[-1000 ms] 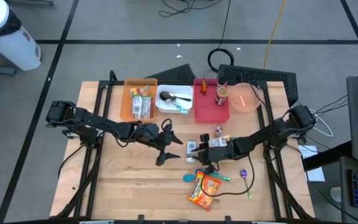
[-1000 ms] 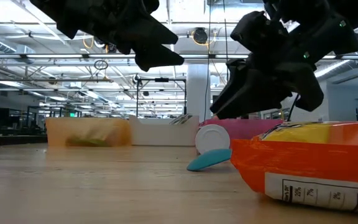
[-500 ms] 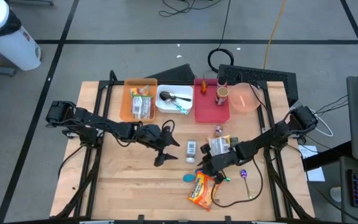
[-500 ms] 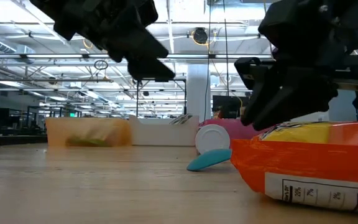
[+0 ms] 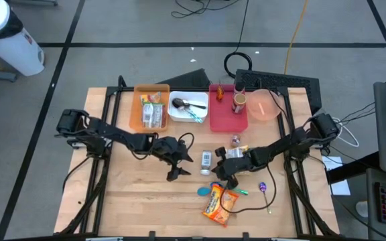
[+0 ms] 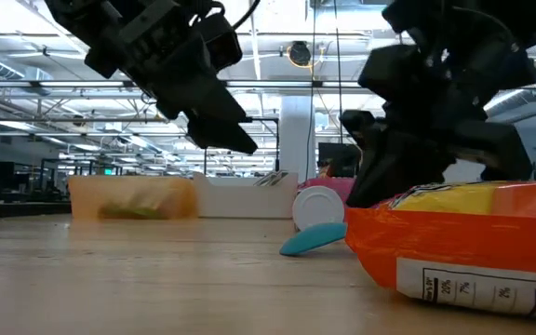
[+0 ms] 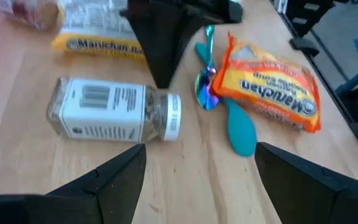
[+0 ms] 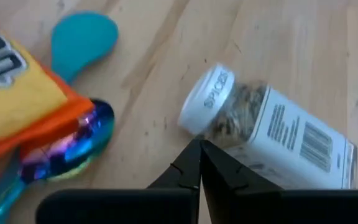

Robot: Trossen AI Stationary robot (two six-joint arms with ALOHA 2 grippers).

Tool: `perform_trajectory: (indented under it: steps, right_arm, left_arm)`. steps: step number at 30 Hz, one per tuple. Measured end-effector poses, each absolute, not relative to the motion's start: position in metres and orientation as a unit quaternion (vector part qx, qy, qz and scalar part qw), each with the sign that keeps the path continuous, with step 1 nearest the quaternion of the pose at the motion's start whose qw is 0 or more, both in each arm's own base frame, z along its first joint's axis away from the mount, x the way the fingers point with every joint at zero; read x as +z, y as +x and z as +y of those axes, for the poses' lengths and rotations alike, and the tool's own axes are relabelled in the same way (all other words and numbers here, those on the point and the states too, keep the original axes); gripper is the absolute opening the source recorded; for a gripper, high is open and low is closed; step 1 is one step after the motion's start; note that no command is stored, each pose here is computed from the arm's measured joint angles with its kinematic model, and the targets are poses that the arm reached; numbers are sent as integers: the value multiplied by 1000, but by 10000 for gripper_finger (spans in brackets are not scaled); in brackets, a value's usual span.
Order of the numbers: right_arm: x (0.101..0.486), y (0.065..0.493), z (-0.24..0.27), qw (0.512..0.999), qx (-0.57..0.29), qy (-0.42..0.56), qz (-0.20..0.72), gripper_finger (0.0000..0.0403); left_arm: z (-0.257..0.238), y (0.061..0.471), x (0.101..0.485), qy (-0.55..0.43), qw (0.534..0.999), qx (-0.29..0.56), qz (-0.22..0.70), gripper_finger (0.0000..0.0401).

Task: Pick & Place Food Item
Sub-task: Put the white seasoning bottle into the red bin

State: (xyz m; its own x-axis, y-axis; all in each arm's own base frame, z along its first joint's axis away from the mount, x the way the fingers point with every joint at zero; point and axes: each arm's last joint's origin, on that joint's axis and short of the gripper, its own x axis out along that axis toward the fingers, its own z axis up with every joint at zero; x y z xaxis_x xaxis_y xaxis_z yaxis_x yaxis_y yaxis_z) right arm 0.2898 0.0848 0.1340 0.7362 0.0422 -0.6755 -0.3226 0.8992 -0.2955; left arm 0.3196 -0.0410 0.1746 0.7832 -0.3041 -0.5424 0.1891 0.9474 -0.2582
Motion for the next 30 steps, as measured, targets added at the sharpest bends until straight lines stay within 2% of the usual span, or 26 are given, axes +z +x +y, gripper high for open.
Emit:
perform_trajectory:
  steps: [14,23,30]
  right_arm:
    - [124,327,95,912,127,-217,324,1]
    - [128,349,89,929,36,-232,286,1]
    - [145,352,93,945,36,-229,233,4]
  left_arm:
    - [-29,320,173,-124,936,-100,314,305]
    - [-28,318,171,-112,936,-81,325,305]
    - [-26,317,168,-97,935,-52,336,305]
